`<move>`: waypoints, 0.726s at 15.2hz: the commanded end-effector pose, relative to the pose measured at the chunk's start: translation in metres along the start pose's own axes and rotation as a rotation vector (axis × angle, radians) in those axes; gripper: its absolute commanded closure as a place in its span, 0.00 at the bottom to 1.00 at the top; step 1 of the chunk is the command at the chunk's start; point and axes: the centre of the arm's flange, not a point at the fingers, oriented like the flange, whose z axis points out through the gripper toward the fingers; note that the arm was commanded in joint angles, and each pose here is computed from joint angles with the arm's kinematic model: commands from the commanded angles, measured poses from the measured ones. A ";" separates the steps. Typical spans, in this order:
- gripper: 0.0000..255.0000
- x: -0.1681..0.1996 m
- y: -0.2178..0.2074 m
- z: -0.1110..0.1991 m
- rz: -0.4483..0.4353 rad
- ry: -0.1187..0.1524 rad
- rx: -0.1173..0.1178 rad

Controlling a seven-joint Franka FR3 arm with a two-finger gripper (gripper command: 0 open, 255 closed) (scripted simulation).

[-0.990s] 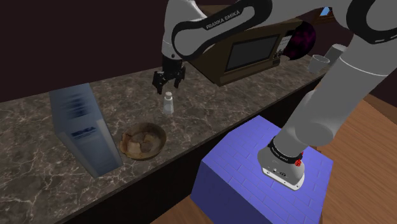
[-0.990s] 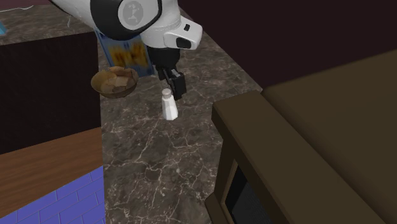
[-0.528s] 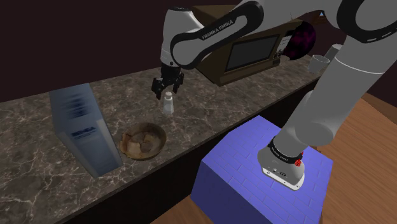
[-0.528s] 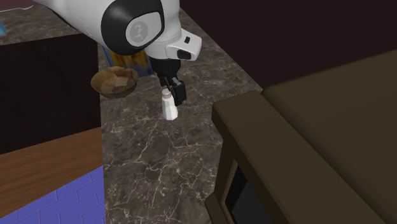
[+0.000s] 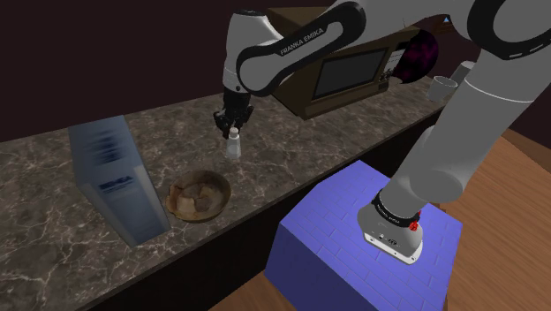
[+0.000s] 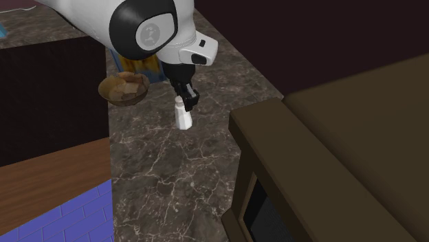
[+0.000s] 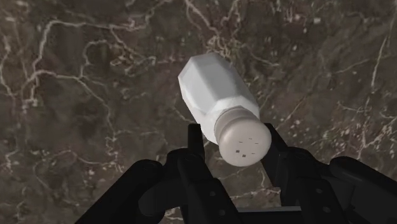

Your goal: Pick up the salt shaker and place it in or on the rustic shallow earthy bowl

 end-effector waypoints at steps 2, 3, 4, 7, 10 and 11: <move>1.00 0.000 0.000 0.000 0.000 -0.001 0.000; 1.00 0.000 0.000 0.000 0.000 -0.001 0.000; 1.00 0.000 0.000 0.000 0.000 -0.001 0.000; 1.00 0.000 0.000 0.000 0.000 -0.001 0.000; 1.00 0.001 -0.002 -0.015 0.000 -0.001 0.000; 1.00 0.001 -0.002 -0.020 0.000 -0.001 0.000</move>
